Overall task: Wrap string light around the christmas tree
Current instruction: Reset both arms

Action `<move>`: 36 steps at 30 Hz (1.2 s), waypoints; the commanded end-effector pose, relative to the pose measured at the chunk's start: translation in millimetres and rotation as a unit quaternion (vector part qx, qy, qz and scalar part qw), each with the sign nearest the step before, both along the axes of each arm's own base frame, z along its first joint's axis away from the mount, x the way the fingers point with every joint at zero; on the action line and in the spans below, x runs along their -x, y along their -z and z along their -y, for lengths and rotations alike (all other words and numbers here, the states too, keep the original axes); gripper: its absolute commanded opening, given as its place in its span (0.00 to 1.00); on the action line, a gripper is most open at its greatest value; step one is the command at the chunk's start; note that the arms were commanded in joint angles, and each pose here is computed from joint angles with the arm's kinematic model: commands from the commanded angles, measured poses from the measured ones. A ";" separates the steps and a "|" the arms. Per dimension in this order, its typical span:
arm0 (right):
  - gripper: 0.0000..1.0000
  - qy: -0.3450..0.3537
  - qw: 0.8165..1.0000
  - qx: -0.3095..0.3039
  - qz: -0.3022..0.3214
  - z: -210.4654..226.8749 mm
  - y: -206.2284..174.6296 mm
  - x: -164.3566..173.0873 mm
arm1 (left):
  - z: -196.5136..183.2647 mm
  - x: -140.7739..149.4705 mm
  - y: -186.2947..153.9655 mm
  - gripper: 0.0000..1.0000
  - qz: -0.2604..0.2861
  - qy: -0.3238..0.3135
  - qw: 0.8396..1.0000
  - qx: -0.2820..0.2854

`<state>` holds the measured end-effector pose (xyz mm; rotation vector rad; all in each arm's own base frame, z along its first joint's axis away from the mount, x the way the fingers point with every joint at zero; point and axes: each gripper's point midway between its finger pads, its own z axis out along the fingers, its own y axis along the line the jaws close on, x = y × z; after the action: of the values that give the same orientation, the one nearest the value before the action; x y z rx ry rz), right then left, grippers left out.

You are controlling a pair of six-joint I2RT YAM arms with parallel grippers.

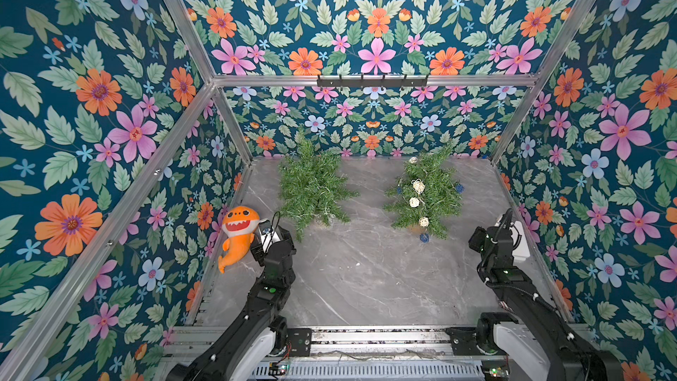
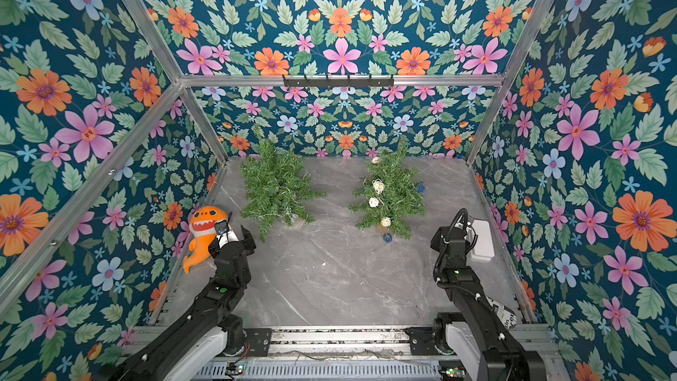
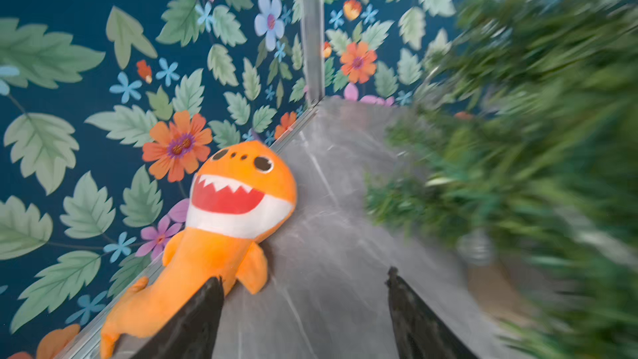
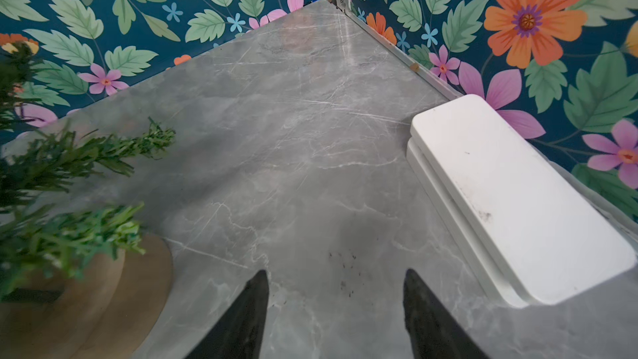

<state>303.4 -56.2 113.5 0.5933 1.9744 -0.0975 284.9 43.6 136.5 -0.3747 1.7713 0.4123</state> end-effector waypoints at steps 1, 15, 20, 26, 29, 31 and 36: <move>0.61 -0.002 0.998 0.022 0.067 2.6 -25.7 -20.6 | 1.0 -19.1 -28.3 0.77 0.095 0.030 0.995 0.020; 0.64 -0.058 0.992 0.080 0.081 -6.7 -10.1 -46.5 | 2.2 -67.2 4.2 0.77 0.103 0.116 0.987 0.031; 0.65 -0.065 0.987 0.092 0.111 -8.6 -5.8 -48.3 | 4.1 -75.1 11.8 0.77 0.092 0.122 0.988 0.030; 0.73 -0.093 0.989 0.083 0.083 -17.3 4.5 -57.7 | -2.1 -82.4 19.0 0.78 0.069 0.101 0.992 0.038; 0.75 -0.087 0.986 0.092 0.106 -14.1 4.6 -62.7 | -1.4 -87.9 21.0 0.78 0.060 0.104 0.992 0.035; 0.78 -0.088 0.990 0.075 0.077 -13.5 12.7 -59.4 | 0.2 -91.5 23.4 0.80 0.049 0.108 0.992 0.035; 0.99 -0.088 0.989 0.078 0.086 -12.7 11.4 -60.5 | 0.8 -91.8 23.3 0.88 0.050 0.109 0.992 0.035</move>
<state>359.2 -45.4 92.1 0.3343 1.8629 -0.0984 376.0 43.5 114.5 -0.2526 1.7024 0.1701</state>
